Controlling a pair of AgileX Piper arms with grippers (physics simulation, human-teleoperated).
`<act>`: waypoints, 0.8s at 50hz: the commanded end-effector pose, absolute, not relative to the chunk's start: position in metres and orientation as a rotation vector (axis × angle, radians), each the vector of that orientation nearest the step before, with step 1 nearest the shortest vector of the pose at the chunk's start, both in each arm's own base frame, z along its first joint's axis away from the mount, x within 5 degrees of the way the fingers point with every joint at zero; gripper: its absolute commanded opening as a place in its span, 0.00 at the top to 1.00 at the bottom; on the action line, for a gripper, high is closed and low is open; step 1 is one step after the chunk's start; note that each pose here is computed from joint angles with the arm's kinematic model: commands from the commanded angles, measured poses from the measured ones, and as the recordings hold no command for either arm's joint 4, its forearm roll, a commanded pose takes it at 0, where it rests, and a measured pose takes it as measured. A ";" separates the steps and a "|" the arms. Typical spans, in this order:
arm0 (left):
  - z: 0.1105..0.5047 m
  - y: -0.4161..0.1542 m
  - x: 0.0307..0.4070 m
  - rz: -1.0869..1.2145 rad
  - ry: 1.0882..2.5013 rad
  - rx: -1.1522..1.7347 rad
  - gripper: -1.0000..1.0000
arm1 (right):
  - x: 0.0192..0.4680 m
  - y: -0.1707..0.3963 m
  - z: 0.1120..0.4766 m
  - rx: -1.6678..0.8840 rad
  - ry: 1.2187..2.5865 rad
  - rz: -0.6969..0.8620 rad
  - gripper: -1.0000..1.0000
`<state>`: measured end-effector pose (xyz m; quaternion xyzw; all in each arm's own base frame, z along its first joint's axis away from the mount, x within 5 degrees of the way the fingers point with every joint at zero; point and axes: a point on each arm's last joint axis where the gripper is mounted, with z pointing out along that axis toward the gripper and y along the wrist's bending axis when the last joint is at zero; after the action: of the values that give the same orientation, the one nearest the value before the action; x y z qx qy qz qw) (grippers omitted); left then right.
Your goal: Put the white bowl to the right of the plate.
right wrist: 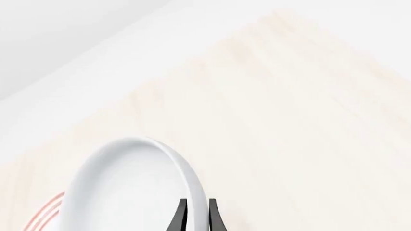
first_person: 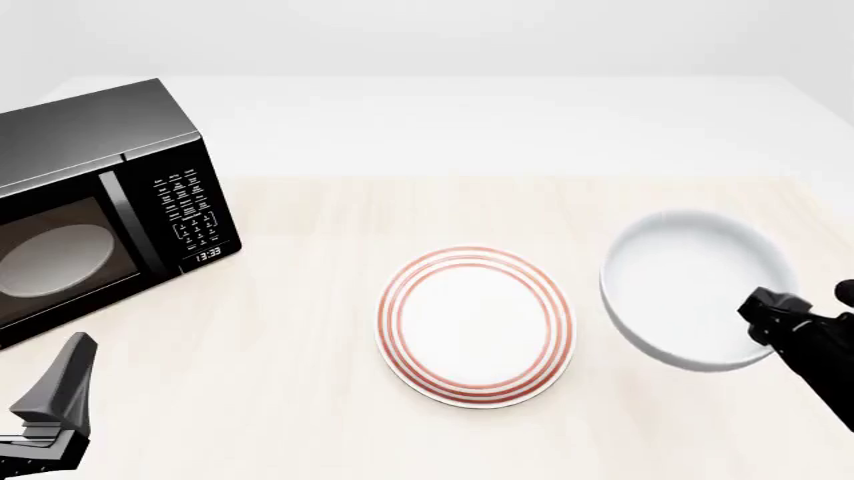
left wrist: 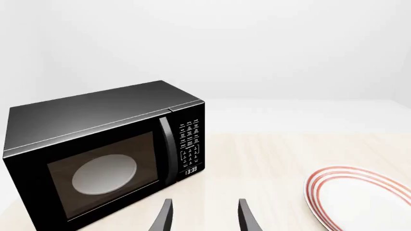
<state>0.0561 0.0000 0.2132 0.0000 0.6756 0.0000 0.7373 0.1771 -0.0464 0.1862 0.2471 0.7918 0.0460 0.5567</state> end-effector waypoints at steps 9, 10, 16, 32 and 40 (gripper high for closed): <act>0.213 0.000 0.056 0.000 1.484 0.000 0.00 | 0.173 -0.057 0.166 0.698 1.875 0.051 1.00; 0.213 0.000 0.056 0.000 1.484 0.000 0.00 | 0.173 -0.057 0.166 0.698 1.875 0.051 1.00; 0.213 0.000 0.056 0.000 1.484 0.000 0.00 | 0.174 -0.057 0.163 0.707 1.874 0.053 1.00; 0.213 0.000 0.056 0.000 1.484 0.000 0.00 | 0.177 -0.062 0.141 0.746 1.888 0.048 1.00; 0.213 0.000 0.056 0.000 1.484 0.000 0.00 | 0.178 -0.063 0.135 0.754 1.891 0.052 1.00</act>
<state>0.0561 0.0000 0.2132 0.0000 0.6756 0.0000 0.7373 0.1788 -0.0554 0.1445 0.2850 0.7928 0.0497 0.5364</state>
